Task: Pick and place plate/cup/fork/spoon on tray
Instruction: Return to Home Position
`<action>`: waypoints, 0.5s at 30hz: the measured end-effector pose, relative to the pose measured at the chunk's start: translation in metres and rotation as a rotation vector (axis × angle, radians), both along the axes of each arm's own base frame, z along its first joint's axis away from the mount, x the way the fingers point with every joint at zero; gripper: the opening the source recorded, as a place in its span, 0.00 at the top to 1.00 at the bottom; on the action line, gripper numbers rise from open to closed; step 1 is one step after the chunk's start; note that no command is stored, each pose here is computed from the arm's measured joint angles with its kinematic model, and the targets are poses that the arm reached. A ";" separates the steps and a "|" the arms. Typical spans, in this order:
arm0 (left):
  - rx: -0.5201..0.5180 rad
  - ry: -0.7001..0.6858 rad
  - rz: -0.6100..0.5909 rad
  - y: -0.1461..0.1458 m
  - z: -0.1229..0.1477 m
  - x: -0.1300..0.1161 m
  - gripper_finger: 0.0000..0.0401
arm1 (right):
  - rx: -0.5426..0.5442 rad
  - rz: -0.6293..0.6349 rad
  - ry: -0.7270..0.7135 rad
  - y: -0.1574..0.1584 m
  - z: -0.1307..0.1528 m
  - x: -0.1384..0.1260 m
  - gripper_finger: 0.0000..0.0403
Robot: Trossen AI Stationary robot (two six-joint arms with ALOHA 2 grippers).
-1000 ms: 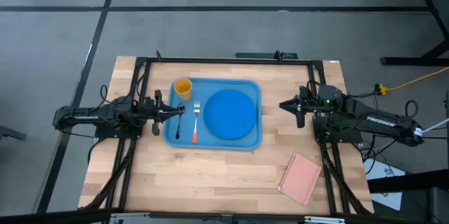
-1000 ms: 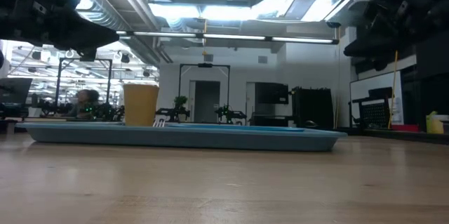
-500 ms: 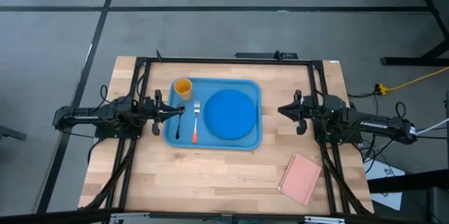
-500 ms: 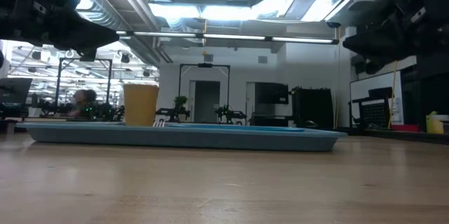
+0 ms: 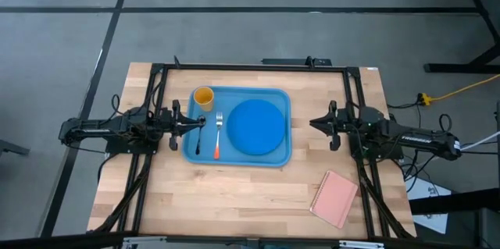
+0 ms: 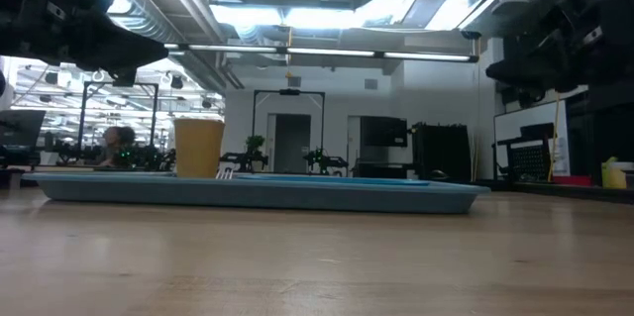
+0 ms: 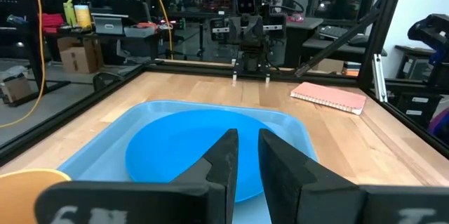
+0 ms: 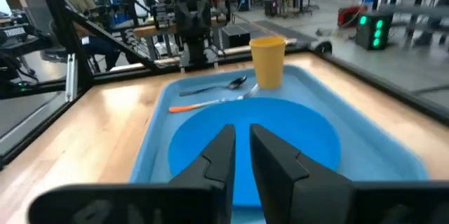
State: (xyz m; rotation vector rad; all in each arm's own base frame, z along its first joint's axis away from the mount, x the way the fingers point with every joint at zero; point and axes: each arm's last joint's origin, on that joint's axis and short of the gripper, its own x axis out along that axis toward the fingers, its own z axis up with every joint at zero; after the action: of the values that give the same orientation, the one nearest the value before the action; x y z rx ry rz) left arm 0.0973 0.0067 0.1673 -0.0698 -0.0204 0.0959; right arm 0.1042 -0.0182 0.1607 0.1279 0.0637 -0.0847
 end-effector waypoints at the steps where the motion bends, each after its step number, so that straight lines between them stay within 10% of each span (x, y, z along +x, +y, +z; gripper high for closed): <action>1: 0.000 0.000 0.000 0.000 0.000 0.000 0.87 | 0.010 0.006 0.008 0.001 -0.001 -0.001 0.87; 15: 0.000 0.000 0.000 0.000 0.000 0.000 0.87 | -0.005 0.188 -0.109 0.020 0.009 -0.007 0.87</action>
State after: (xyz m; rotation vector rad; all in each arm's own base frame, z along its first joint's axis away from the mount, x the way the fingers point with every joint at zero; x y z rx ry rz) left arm 0.0973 0.0067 0.1673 -0.0698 -0.0203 0.0957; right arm 0.0972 0.0020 0.1693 0.1208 -0.0334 0.1102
